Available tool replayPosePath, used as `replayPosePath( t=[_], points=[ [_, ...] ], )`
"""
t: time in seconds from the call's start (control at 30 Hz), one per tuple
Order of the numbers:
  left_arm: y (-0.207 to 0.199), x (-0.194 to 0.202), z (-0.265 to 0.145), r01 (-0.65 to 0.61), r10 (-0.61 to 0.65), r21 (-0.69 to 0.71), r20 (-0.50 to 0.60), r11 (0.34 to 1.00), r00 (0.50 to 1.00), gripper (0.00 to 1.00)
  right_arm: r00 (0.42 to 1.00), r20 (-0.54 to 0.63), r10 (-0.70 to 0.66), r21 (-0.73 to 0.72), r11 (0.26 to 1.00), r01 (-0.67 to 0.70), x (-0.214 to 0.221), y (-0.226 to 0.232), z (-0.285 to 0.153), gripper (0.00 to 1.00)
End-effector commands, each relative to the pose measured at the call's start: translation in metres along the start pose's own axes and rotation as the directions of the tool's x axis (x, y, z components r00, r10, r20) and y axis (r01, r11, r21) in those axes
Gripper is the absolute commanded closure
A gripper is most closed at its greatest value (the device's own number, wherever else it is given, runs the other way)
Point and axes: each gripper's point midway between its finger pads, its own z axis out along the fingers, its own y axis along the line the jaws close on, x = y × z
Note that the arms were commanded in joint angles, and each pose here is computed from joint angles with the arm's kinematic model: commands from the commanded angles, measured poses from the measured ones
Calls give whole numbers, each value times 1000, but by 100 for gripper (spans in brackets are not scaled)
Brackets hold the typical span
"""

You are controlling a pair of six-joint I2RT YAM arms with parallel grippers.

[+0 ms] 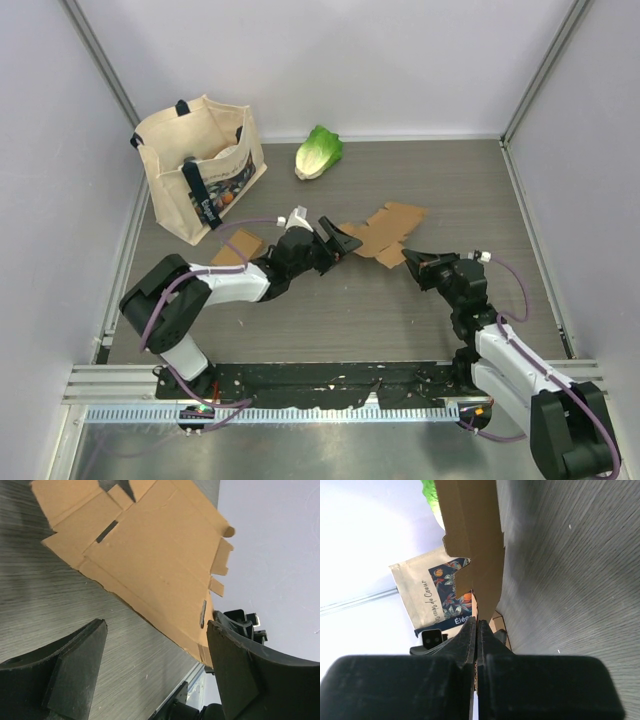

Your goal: Fold the paper box

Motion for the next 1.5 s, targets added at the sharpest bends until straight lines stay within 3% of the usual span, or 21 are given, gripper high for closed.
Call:
replayPosePath(
  t=[0.0, 0.13, 0.27, 0.4, 0.47, 0.5, 0.57, 0.63, 0.67, 0.7, 0.8, 0.83, 0.87, 0.97, 1.0, 1.03, 1.07, 1.1, 1.13, 1.27, 1.47],
  points=[
    [-26, 0, 3, 37, -37, 88, -3, 995, 999, 16, 999, 6, 35, -21, 999, -35, 0, 1, -3, 99],
    [-31, 7, 10, 51, -46, 116, -39, 992, 998, 21, 998, -27, 50, -26, 998, -51, 7, 0, -3, 99],
    [-37, 9, 16, 45, -37, 150, -51, 988, 998, 57, 999, -42, 31, -13, 999, -32, 10, -5, -8, 94],
    [-26, 7, 11, -12, 19, 126, -53, 992, 998, 83, 985, -106, -139, 17, 990, 141, 21, -10, -13, 68],
    [-13, 3, 5, -27, 33, 91, -63, 995, 997, 98, 942, -149, -302, 88, 944, 317, 21, -25, -16, 47],
    [-9, 1, 2, -45, 51, 89, -67, 995, 996, 100, 916, -177, -361, 82, 922, 379, 24, -27, -18, 43],
    [-6, -2, -10, -75, 85, 95, -105, 993, 991, 100, 782, -235, -577, 87, 789, 609, 20, -20, -24, 28],
    [1, 2, -21, -197, 209, 86, -177, 977, 962, 100, 676, -334, -658, 109, 685, 720, 22, -19, -32, 27],
    [-3, -1, -31, -243, 256, 90, -201, 966, 945, 100, 570, -348, -744, 50, 592, 804, 22, 8, -27, 27],
    [-3, 5, -40, -299, 316, 104, -267, 949, 910, 100, 518, -373, -769, 28, 549, 835, 27, 17, -27, 27],
    [2, 7, -73, -497, 498, 104, -369, 861, 785, 99, 256, -364, -895, -104, 312, 944, 54, 63, -20, 27],
    [7, 6, -87, -561, 542, 92, -423, 823, 726, 100, 164, -309, -937, -187, 229, 955, 75, 95, -23, 25],
    [6, 5, -95, -588, 565, 98, -439, 803, 699, 99, 20, -292, -956, -268, 102, 958, 83, 100, -16, 23],
    [-9, 0, -125, -639, 629, 142, -426, 756, 650, 99, -221, -150, -964, -591, -92, 802, 127, 135, -24, 13],
    [-19, 1, -135, -642, 655, 187, -400, 743, 641, 99, -343, -128, -931, -653, -181, 735, 131, 128, -10, 13],
    [-24, 0, -141, -651, 673, 206, -383, 730, 633, 99, -379, -111, -919, -669, -213, 712, 131, 148, -14, 13],
    [-26, 0, -145, -655, 680, 213, -377, 725, 629, 99, -354, -109, -929, -691, -185, 699, 123, 160, -9, 13],
    [-31, -1, -153, -661, 692, 226, -366, 715, 623, 99, -389, -190, -902, -736, -131, 664, 120, 142, -2, 14],
    [-34, 3, -157, -656, 697, 252, -372, 712, 613, 99, -383, -138, -913, -750, -156, 642, 121, 169, -4, 17],
    [-31, 12, -169, -667, 736, 320, -381, 673, 560, 100, -382, -100, -919, -804, -152, 575, 127, 174, -9, 17],
    [-32, 15, -176, -678, 765, 362, -379, 640, 520, 100, -339, -140, -930, -918, -7, 398, 151, 152, -37, 19]
  ],
)
